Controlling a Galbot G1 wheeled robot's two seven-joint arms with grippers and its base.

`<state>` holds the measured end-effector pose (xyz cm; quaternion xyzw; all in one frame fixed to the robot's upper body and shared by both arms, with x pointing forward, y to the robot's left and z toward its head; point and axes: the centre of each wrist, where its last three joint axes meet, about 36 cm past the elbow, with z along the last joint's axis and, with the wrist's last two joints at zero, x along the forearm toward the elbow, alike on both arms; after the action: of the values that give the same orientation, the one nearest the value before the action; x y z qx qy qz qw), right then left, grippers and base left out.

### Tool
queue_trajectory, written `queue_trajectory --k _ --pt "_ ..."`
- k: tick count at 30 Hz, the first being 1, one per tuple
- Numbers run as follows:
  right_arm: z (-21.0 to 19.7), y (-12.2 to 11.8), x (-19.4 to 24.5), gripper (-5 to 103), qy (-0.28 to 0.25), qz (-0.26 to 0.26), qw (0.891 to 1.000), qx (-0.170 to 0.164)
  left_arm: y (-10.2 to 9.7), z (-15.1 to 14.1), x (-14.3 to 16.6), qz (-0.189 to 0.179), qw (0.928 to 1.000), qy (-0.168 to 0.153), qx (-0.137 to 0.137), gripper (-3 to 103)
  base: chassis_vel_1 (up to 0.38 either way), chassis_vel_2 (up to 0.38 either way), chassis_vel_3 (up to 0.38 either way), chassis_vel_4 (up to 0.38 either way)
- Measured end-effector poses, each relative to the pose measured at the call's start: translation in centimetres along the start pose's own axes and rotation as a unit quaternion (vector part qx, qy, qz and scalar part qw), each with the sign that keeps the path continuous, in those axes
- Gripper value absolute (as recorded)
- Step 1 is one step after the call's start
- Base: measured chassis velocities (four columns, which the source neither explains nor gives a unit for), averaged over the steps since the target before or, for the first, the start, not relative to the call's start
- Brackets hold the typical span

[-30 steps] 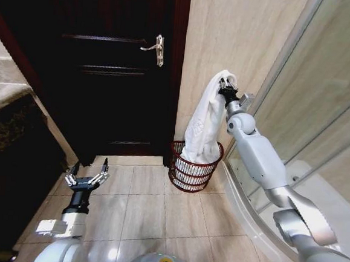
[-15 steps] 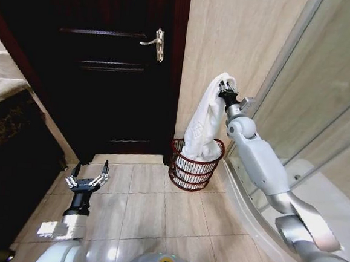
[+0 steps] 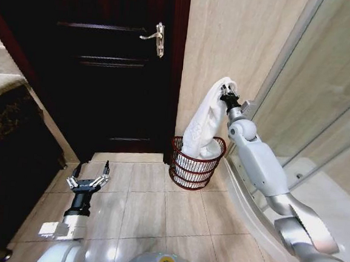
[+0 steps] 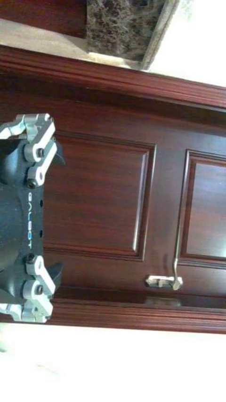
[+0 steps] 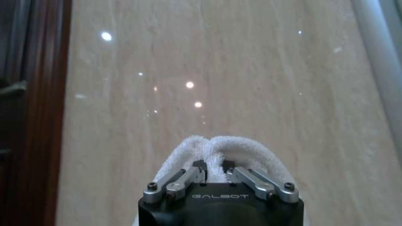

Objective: Discard the used towel into the hamper.

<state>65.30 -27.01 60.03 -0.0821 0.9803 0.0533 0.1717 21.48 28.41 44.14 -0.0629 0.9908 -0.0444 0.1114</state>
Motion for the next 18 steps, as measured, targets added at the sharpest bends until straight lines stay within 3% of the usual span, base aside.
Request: queue_trajectory --k 9,18 --pt "1.0 -2.8 0.6 13 -0.004 0.005 0.999 0.031 -0.2 -0.1 -0.1 0.003 1.0000 -0.002 -0.003 100 0.000 0.000 0.000 0.000" --pt "3.3 -2.9 1.8 13 0.007 -0.011 0.998 0.057 -0.4 -0.2 0.2 0.001 1.0000 -0.001 -0.005 100 0.000 0.000 0.000 0.000"
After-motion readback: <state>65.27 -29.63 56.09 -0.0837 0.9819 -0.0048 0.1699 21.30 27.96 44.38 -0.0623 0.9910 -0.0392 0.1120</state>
